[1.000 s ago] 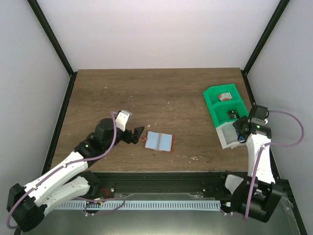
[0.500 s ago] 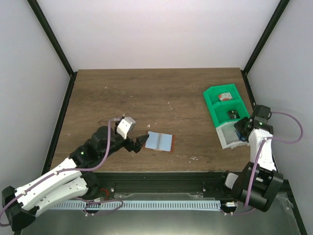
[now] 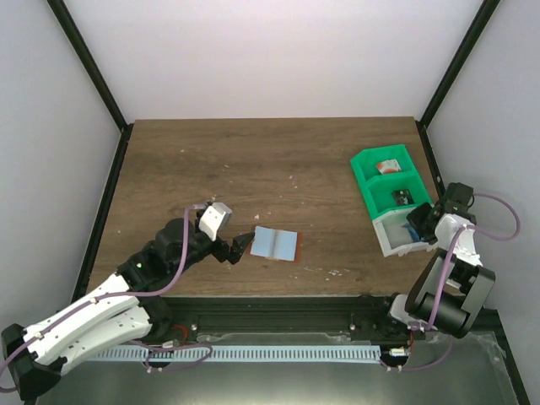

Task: Take the credit cards out of the card holder

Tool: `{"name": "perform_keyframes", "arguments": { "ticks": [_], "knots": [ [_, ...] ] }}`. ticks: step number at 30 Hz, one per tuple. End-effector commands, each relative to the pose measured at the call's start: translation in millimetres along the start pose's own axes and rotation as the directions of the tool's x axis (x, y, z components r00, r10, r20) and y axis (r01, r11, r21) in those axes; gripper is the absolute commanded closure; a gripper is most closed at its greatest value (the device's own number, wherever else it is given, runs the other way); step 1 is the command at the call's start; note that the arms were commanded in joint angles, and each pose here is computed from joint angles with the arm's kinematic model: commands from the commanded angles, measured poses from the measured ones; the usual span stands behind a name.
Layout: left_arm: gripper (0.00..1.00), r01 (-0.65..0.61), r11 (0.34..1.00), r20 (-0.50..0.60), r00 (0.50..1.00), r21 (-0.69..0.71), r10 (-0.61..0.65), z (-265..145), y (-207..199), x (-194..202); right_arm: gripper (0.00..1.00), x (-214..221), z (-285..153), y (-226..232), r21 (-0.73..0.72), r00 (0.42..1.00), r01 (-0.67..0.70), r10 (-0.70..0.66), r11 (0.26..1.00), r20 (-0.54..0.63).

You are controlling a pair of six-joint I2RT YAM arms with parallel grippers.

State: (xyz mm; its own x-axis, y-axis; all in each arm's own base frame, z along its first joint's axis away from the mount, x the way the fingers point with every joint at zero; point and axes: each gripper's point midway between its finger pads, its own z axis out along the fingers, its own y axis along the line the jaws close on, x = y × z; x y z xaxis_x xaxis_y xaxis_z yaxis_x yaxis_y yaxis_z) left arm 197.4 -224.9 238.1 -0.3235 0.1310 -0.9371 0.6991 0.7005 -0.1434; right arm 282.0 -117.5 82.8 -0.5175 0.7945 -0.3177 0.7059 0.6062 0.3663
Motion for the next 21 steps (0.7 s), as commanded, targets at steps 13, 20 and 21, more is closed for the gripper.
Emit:
{"name": "perform_keyframes", "arguments": {
  "ticks": [13,20,21],
  "knots": [
    [0.00,-0.001,1.000,0.001,1.000,0.004,0.001,0.8,-2.0,-5.6,0.75,-37.4,-15.7,-28.0,0.078,0.994,-0.051,0.043,0.996,0.105],
    [0.00,-0.004,1.000,0.000,1.000,-0.001,0.004,0.9,-1.2,-5.4,0.66,-47.0,-31.8,-39.0,0.156,0.978,-0.157,0.132,0.975,0.158],
    [0.00,-0.002,1.000,-0.002,1.000,-0.001,0.002,1.1,-1.2,-4.9,0.66,-47.4,-33.9,-40.4,0.164,0.976,-0.171,0.144,0.971,0.164]
  ]
}}
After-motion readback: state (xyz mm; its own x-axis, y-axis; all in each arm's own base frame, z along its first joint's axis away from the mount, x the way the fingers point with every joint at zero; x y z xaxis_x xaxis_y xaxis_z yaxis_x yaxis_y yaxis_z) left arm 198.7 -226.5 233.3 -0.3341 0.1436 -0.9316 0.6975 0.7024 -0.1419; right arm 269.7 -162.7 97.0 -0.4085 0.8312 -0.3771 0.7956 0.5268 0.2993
